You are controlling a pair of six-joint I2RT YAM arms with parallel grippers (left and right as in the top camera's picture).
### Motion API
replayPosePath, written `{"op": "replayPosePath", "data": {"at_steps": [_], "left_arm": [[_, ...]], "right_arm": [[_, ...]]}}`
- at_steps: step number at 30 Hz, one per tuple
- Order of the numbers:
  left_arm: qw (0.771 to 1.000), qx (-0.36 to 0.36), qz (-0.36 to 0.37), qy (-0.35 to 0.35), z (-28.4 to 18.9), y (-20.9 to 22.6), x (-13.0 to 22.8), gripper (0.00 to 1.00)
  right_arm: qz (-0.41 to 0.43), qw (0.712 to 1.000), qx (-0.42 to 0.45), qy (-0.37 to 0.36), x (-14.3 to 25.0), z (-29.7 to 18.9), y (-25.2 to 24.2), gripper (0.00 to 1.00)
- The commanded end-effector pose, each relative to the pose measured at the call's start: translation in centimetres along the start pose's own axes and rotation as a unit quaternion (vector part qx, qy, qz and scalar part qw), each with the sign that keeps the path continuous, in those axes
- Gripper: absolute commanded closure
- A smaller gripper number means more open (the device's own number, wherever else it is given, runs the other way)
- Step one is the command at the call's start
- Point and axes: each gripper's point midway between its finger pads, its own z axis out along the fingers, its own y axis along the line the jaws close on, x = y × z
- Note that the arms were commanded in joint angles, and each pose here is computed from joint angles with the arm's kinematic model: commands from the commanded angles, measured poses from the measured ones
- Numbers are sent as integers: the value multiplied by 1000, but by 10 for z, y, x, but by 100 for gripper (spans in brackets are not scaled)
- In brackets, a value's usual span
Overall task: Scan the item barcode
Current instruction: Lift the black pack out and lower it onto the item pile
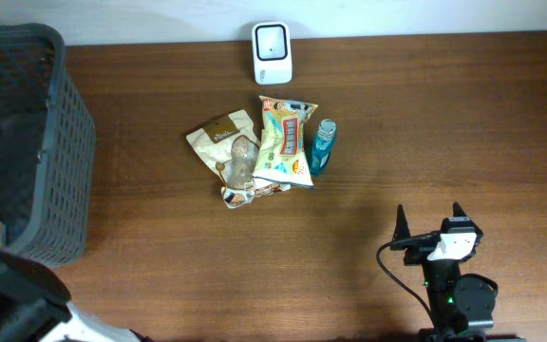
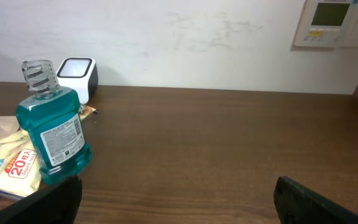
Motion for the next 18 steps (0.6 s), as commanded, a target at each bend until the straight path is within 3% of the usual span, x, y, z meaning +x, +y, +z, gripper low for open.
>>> {"op": "replayPosePath", "data": {"at_steps": [1, 10, 18], "left_arm": [[993, 82, -10, -85, -55, -61, -52, 91], [966, 219, -10, -140, -117, -142, -86, 99], [935, 340, -5, -97, -106, -230, -82, 100]], "right_arm": [[-1, 1000, 4, 2, 4, 0, -2, 2], [-1, 1000, 4, 2, 4, 0, -2, 2], [-1, 1000, 4, 2, 4, 0, -2, 2]]}}
